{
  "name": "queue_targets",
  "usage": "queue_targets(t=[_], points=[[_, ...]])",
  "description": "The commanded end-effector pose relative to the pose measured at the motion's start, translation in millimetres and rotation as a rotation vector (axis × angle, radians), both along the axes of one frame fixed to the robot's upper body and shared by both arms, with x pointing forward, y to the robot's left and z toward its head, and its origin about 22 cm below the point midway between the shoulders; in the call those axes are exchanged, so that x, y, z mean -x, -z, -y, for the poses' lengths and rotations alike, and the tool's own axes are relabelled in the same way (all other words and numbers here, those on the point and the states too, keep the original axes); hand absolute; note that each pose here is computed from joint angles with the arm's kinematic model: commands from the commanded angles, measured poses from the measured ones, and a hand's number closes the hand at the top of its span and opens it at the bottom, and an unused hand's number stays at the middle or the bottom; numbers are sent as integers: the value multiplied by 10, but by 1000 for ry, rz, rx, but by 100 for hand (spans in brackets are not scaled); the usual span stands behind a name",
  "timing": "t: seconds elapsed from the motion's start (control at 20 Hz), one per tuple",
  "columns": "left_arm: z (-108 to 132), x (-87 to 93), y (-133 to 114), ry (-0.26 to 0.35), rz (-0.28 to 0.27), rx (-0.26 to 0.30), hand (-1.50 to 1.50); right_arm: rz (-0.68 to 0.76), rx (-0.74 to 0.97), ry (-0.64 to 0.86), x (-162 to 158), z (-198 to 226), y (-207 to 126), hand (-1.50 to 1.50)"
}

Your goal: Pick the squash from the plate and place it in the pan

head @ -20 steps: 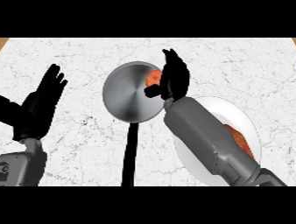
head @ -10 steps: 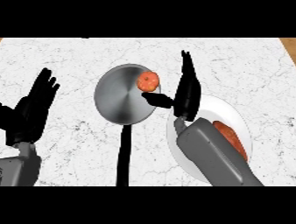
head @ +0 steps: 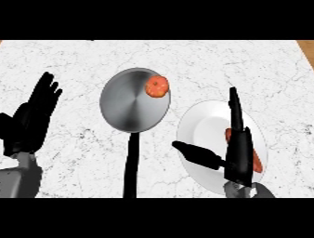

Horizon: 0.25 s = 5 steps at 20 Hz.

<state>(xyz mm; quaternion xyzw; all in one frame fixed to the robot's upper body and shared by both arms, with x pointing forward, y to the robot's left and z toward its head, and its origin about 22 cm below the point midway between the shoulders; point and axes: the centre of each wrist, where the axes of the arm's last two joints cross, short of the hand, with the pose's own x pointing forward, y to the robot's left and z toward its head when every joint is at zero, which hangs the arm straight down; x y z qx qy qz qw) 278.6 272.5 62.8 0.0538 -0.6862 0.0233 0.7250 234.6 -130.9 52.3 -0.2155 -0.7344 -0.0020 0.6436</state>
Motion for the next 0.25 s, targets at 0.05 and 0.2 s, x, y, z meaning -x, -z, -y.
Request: queue_targets(t=[0.05,0.2], points=[[133,-11,93,14,-1,18,0,24,11,5,361,146,25,-150],[141,50,199,8,3,2,0,6,29,1,519,74,-21,-150]])
